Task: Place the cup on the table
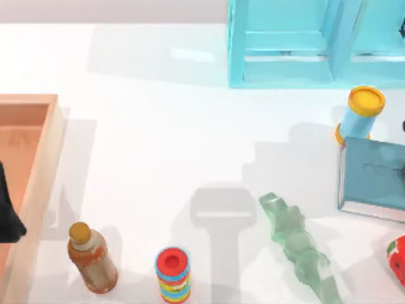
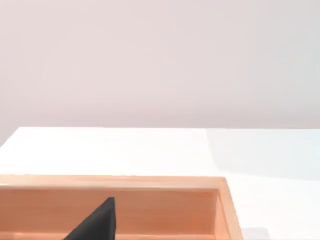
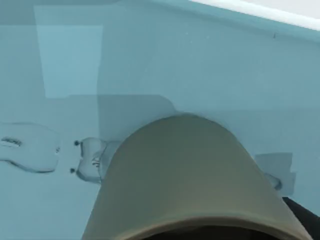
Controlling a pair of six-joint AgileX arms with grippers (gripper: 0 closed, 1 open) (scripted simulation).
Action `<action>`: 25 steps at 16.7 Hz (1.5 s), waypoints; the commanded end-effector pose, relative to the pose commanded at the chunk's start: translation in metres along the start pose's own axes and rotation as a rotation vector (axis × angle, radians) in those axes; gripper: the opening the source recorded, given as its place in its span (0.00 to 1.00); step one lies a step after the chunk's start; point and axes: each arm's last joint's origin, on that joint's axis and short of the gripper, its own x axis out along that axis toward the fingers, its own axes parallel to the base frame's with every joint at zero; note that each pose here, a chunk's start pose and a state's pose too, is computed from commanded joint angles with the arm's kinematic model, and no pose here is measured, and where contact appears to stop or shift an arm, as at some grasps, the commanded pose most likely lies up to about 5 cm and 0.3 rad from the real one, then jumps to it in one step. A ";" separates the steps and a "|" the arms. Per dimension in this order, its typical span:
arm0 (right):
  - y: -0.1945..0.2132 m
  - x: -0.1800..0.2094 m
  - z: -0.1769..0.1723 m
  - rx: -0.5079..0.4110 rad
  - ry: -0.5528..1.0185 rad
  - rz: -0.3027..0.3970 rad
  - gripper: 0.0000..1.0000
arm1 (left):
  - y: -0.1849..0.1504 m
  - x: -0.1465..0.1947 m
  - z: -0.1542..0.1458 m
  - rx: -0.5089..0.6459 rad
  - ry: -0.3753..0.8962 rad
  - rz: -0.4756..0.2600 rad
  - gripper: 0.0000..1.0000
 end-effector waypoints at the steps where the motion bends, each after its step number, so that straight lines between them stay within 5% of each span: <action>1: 0.000 0.000 0.000 0.000 0.000 0.000 0.00 | 0.000 0.000 0.000 0.000 0.000 0.000 1.00; 18: 0.006 -0.048 0.003 0.002 0.012 0.000 0.00 | 0.000 0.000 0.000 0.000 0.000 0.000 1.00; 21: 0.041 -0.047 0.019 0.005 0.035 -0.009 0.00 | 0.000 0.000 0.000 0.000 0.000 0.000 1.00; 25: 0.138 -0.057 0.036 0.009 0.020 -0.024 0.00 | 0.000 0.000 0.000 0.000 0.000 0.000 1.00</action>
